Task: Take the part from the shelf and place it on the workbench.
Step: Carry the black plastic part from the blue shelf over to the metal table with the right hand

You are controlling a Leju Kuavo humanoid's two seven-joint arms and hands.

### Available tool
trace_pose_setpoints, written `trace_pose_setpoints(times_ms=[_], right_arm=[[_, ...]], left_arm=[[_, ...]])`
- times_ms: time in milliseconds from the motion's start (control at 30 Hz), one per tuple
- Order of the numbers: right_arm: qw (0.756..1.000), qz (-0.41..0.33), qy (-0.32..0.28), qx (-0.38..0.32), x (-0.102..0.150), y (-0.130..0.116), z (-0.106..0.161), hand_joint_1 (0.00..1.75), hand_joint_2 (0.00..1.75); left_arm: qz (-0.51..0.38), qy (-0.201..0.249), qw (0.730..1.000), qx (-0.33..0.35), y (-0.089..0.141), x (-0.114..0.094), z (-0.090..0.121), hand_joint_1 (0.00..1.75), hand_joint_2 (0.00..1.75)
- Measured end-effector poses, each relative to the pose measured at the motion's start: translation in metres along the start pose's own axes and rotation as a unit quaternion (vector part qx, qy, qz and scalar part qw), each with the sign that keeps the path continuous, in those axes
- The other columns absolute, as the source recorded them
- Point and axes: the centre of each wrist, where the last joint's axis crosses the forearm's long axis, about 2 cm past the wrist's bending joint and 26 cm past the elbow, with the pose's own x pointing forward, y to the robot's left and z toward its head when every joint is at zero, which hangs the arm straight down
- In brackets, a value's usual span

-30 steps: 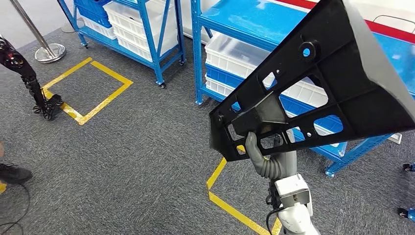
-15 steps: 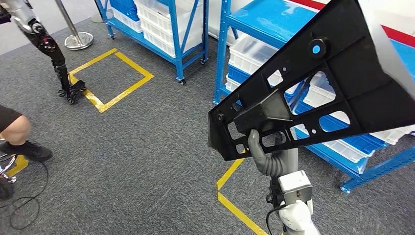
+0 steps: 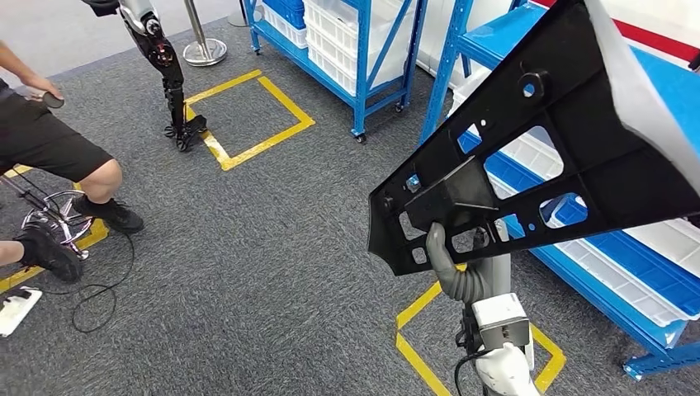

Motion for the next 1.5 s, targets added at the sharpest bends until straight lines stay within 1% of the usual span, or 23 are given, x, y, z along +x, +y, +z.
trace_pose_setpoints(times_ms=[200,400,500,667,967,1100,1233,1333,1500], right_arm=[[1.000,0.003,0.005,-0.003,-0.001,-0.002,0.002,1.50,1.75],[1.000,0.001,0.008,-0.003,-0.001,-0.003,0.005,1.50,1.75],[1.000,0.001,0.007,-0.004,-0.002,-0.003,0.005,1.50,1.75],[1.000,0.003,0.006,-0.003,-0.002,-0.004,0.005,1.50,1.75],[1.000,0.006,0.011,0.001,-0.003,-0.006,0.009,1.50,1.75],[1.000,0.008,0.011,0.000,-0.003,-0.007,0.010,1.50,1.75],[1.000,0.009,0.015,-0.002,-0.001,-0.008,0.015,1.50,1.75],[1.000,0.010,0.021,-0.002,-0.001,-0.008,0.019,1.50,1.75],[1.000,0.009,0.022,-0.003,-0.002,-0.009,0.019,1.50,1.75]], left_arm=[[-0.005,0.003,1.000,0.009,0.008,-0.008,0.001,0.00,1.75],[-0.016,-0.026,0.999,0.017,0.021,-0.009,0.000,0.00,1.75],[-0.019,-0.043,0.999,0.014,0.023,-0.008,-0.001,0.00,1.75],[-0.025,-0.054,0.998,0.017,0.028,-0.007,-0.001,0.00,1.75],[-0.017,-0.076,0.997,0.024,0.029,-0.007,-0.001,0.00,1.75],[-0.036,-0.078,0.995,0.041,0.030,-0.012,0.000,0.00,1.75],[-0.052,-0.097,0.992,0.059,0.031,-0.013,0.000,0.00,1.75],[-0.058,-0.105,0.991,0.062,0.032,-0.013,0.000,0.00,1.75],[-0.068,-0.105,0.991,0.056,0.034,-0.011,0.000,0.00,1.75]])
